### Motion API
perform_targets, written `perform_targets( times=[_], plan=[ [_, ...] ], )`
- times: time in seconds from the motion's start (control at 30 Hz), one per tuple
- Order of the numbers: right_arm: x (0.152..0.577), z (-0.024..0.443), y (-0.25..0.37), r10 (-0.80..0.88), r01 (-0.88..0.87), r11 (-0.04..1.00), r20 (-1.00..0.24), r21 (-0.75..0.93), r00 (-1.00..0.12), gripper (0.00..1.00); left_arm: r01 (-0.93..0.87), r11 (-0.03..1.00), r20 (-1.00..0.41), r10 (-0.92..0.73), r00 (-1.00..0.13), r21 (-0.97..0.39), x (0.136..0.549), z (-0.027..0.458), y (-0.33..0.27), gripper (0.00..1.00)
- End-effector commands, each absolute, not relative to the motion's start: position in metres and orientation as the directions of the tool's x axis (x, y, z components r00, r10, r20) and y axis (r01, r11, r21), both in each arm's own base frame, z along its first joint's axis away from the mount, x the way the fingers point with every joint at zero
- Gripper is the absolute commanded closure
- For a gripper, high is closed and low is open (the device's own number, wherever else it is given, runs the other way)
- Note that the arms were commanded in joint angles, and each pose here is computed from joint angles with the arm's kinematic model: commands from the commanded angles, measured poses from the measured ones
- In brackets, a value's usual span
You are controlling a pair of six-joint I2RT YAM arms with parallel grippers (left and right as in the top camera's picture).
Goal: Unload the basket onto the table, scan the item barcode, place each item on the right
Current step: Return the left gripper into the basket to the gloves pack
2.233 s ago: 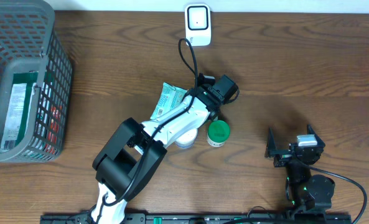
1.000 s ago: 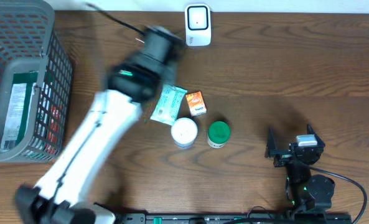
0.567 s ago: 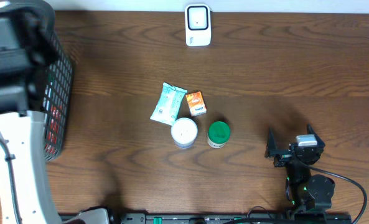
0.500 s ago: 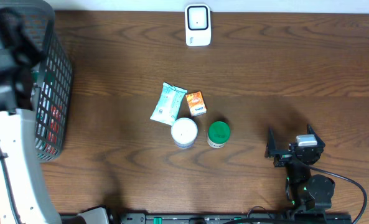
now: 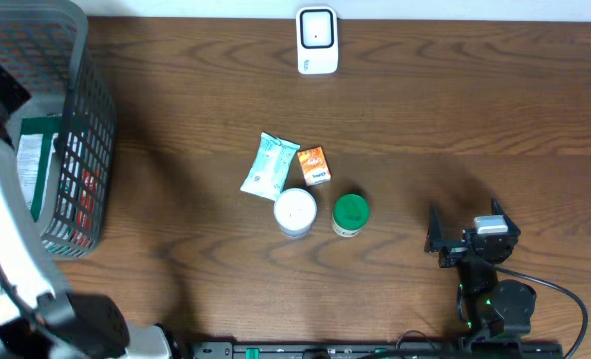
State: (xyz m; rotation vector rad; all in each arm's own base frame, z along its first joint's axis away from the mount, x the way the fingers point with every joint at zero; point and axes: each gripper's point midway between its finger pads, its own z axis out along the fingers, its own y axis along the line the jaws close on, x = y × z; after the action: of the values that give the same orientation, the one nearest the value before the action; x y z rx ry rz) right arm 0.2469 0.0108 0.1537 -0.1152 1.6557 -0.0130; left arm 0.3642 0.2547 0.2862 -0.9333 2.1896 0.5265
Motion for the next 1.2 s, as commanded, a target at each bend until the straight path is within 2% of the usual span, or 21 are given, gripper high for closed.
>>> perform_targets(
  times=[0.0,0.13,0.27,0.53,0.67,0.83,1.0,1.17],
  plan=[
    [0.247,0.153,0.011,-0.072,-0.066,0.996,-0.994,-0.067,-0.088,0.01,-0.661,0.72,-0.665,-0.392,-0.636,0.209,0.371,0.263,0.259,0.09],
    [0.247,0.153,0.011,-0.072,-0.065,0.996,-0.994,-0.067,-0.088,0.01,-0.587,0.773,-0.568,-0.378,-0.731,0.241,0.378,0.225,0.257,0.06],
    [0.247,0.153,0.011,-0.072,-0.065,0.996,-0.994,-0.067,-0.088,0.01,-0.474,0.868,-0.485,-0.354,-0.799,0.148,0.393,0.186,0.242,0.06],
    [0.247,0.153,0.011,-0.072,-0.065,0.996,-0.994,-0.067,-0.088,0.01,-0.441,0.882,-0.382,-0.354,-0.853,0.166,0.389,0.137,0.261,0.06],
    [0.247,0.153,0.011,-0.072,-0.065,0.996,-0.994,-0.067,-0.088,0.01,-0.396,0.917,-0.303,-0.365,-0.881,0.048,0.386,0.108,0.246,0.06],
    [0.247,0.153,0.011,-0.072,-0.065,0.996,-0.994,-0.067,-0.088,0.01,-0.407,0.912,-0.251,-0.386,-0.888,0.039,0.376,0.093,0.248,0.06],
    [0.247,0.153,0.011,-0.072,-0.065,0.996,-0.994,-0.067,-0.088,0.01,-0.352,0.934,-0.227,-0.332,-0.916,0.056,0.368,0.085,0.25,0.08],
    [0.247,0.153,0.011,-0.072,-0.065,0.996,-0.994,-0.067,-0.088,0.01,-0.346,0.937,-0.21,-0.329,-0.921,0.052,0.364,0.069,0.248,0.05]
  ],
)
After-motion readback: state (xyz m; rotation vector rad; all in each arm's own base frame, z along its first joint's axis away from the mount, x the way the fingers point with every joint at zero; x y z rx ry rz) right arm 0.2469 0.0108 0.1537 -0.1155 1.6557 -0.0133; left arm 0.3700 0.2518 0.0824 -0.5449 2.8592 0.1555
